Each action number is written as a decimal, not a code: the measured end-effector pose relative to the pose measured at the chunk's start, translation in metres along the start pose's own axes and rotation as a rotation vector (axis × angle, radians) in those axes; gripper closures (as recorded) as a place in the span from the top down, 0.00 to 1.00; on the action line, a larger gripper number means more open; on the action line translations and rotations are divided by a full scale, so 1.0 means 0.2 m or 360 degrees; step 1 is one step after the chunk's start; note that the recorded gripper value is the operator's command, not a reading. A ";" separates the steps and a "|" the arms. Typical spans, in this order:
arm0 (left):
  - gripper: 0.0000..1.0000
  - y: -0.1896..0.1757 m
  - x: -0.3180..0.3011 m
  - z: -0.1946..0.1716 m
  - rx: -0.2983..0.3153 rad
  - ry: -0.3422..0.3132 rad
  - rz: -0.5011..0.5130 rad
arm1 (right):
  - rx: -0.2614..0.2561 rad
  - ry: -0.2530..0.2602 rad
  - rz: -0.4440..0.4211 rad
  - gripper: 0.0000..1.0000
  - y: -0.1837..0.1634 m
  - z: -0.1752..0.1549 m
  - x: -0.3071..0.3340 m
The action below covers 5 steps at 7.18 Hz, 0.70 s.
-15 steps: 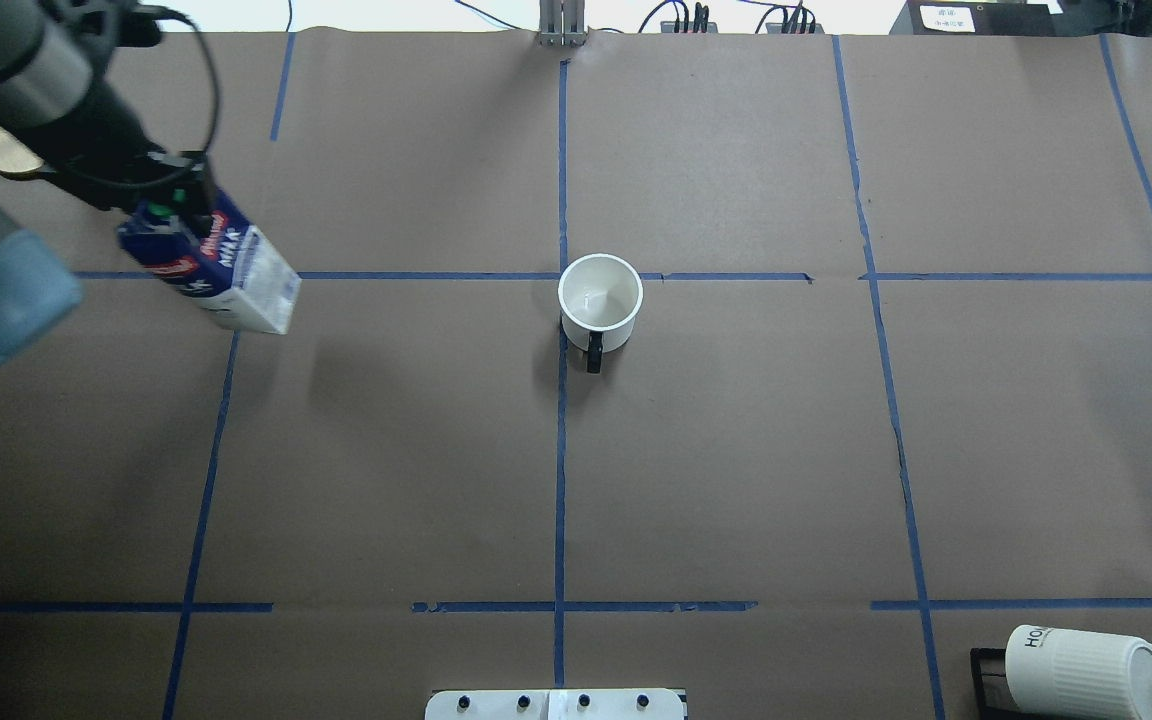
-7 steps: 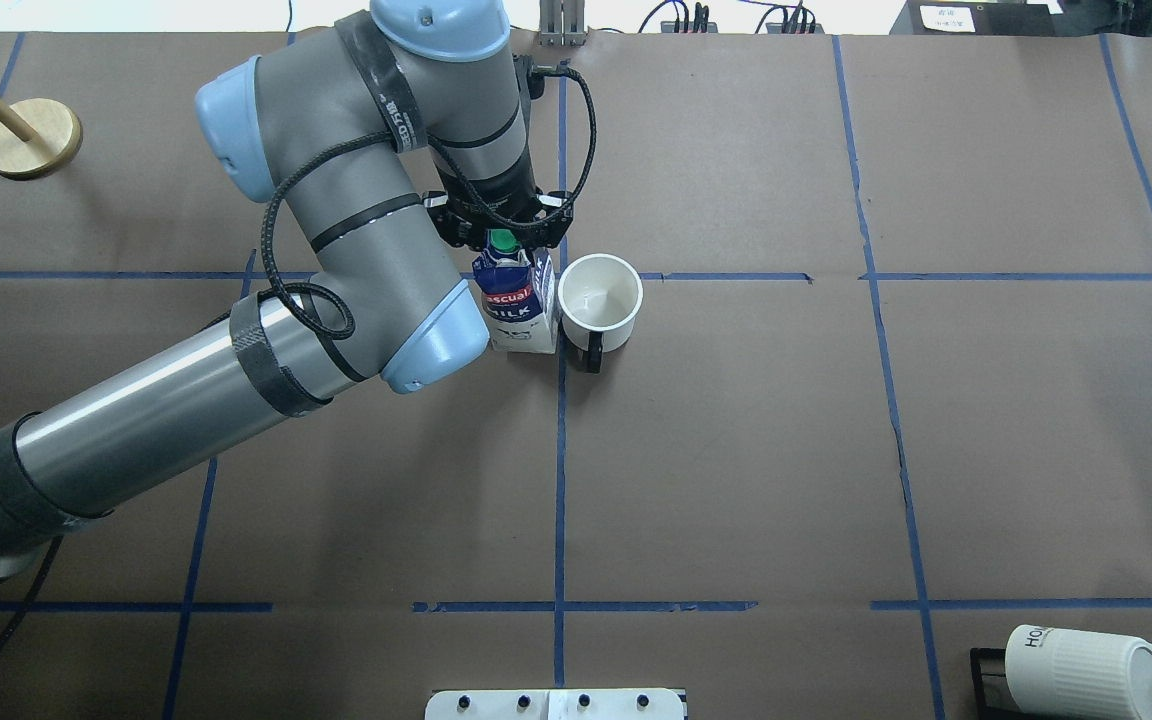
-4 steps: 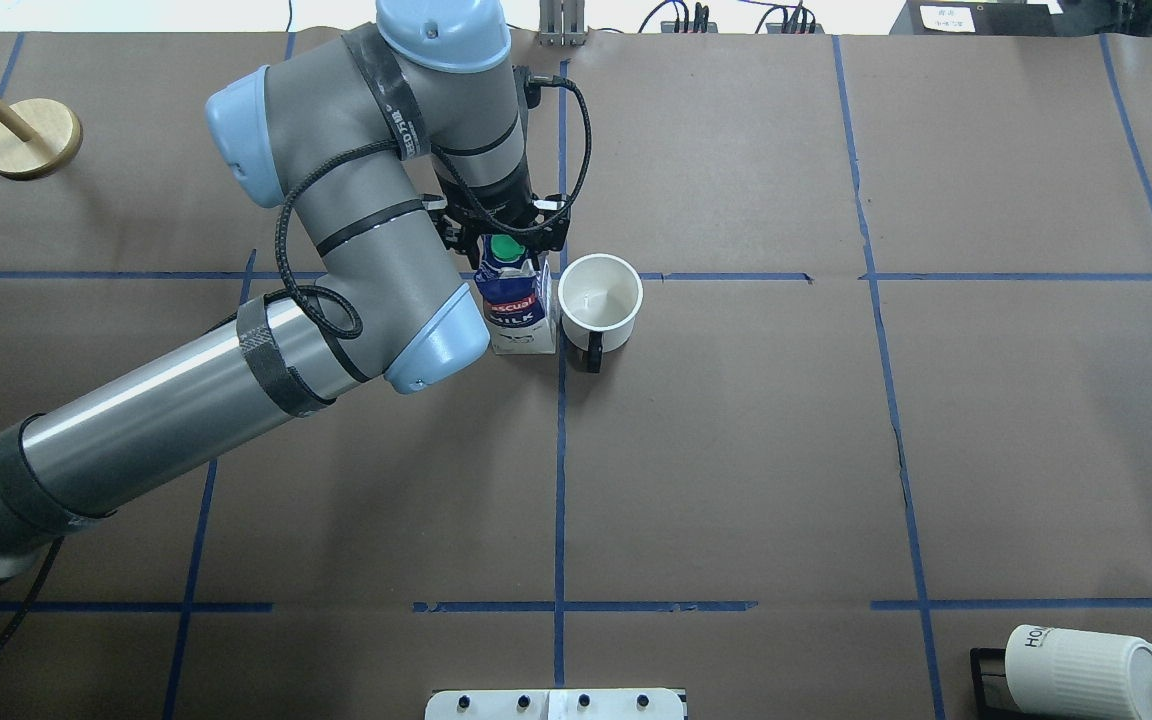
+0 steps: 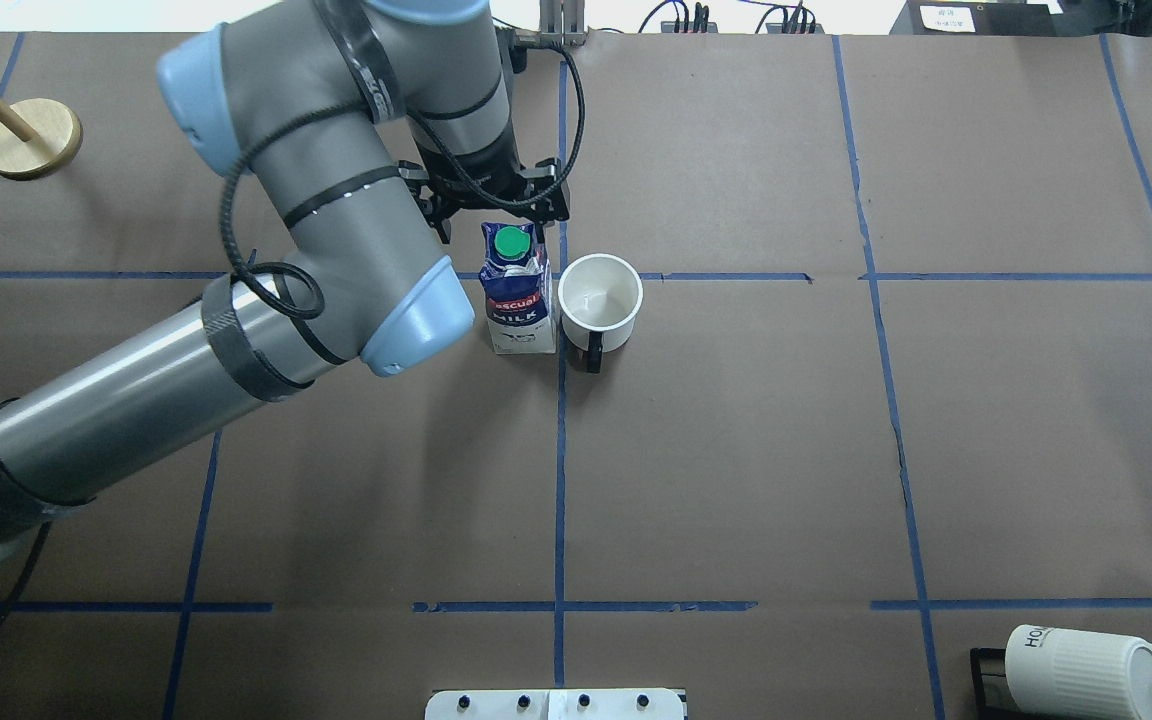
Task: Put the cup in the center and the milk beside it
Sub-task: 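Release the carton and lift the left gripper away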
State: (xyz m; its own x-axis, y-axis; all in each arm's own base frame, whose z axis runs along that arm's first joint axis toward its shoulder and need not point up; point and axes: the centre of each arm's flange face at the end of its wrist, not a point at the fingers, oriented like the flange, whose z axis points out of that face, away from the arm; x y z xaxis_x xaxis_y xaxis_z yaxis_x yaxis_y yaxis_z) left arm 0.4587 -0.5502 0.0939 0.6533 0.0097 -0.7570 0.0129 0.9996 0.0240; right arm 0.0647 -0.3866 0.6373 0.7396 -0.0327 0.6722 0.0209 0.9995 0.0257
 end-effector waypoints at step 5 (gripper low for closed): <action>1.00 -0.14 -1.40 -0.26 -0.0053 -0.0078 0.0374 | -0.0001 0.0003 -0.0006 1.00 -0.01 0.00 0.00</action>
State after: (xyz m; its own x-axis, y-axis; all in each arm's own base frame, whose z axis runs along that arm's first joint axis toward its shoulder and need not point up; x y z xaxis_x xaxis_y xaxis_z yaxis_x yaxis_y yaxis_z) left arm 0.2360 -0.5798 0.2702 0.6715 0.2415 -0.7005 -0.1683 0.9704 0.1732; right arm 0.0639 -0.3879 0.6372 0.7409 -0.0367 0.6706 0.0243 0.9993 0.0278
